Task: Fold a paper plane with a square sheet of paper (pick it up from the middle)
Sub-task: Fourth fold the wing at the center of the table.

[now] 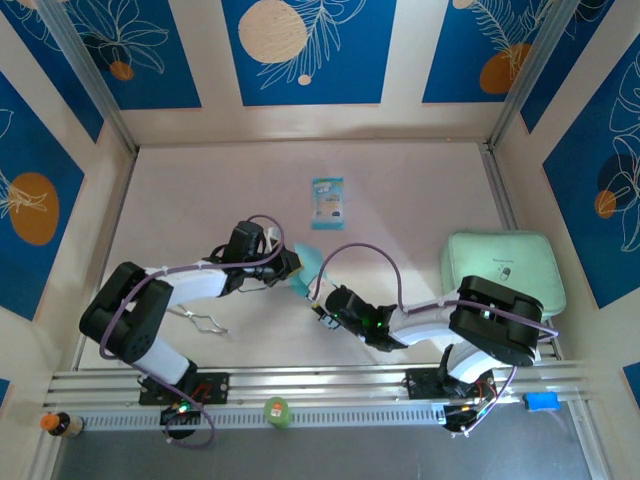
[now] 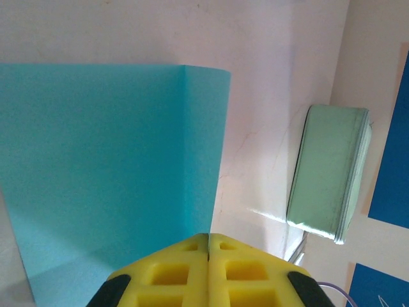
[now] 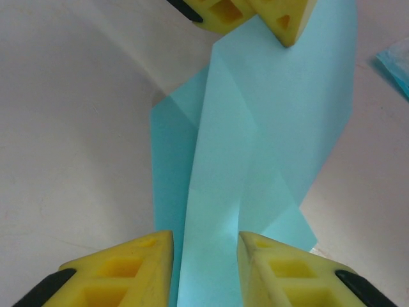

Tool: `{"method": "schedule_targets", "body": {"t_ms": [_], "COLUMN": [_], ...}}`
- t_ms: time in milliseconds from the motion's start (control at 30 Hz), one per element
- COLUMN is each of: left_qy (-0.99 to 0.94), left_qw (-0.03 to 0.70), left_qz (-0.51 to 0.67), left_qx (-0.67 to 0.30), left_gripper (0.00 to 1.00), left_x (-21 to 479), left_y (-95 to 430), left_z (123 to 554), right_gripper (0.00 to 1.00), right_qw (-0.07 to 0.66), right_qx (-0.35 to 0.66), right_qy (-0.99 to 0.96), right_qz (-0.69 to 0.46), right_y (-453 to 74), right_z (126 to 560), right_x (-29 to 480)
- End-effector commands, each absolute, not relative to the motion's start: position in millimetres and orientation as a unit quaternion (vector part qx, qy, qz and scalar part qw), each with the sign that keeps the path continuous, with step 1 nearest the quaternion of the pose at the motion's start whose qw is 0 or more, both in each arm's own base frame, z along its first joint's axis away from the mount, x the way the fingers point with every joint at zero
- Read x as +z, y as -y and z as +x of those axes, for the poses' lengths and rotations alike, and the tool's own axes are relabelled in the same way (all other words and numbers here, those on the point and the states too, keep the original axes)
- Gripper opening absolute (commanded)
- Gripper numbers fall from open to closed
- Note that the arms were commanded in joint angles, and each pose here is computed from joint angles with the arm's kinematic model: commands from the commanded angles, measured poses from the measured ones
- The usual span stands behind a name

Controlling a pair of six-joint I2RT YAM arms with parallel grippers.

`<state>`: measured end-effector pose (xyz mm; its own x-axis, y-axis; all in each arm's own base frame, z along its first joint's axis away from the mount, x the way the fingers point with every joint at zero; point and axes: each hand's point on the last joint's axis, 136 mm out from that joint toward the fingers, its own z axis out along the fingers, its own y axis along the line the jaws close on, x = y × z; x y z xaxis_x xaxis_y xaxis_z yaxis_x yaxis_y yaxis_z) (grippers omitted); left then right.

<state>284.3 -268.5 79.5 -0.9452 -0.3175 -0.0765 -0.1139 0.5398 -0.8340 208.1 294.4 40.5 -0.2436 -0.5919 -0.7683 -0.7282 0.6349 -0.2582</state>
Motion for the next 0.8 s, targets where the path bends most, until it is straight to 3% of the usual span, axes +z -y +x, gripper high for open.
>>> {"method": "schedule_targets", "body": {"t_ms": [0, 200, 767], "left_qy": [-0.869, -0.869, -0.873], "left_qw": [0.115, 0.116, 0.117], "left_qz": [-0.117, -0.119, -0.129], "left_qx": [-0.467, -0.466, -0.455], "left_gripper": [0.06, 0.06, 0.07], "left_x": [88.4, 88.0, 83.4], "left_y": [270.5, 269.9, 264.7], "left_z": [284.1, 284.2, 282.6], "right_gripper": [0.34, 0.34, 0.17], "right_qw": [0.457, 0.463, 0.464], "right_qx": [0.069, 0.047, 0.057], "right_qy": [-0.787, -0.785, -0.791], "right_qz": [-0.409, -0.409, -0.395], "right_y": [-295.1, -293.3, -291.8], "right_z": [211.4, 214.9, 212.6], "right_x": [43.4, 43.8, 44.6]}}
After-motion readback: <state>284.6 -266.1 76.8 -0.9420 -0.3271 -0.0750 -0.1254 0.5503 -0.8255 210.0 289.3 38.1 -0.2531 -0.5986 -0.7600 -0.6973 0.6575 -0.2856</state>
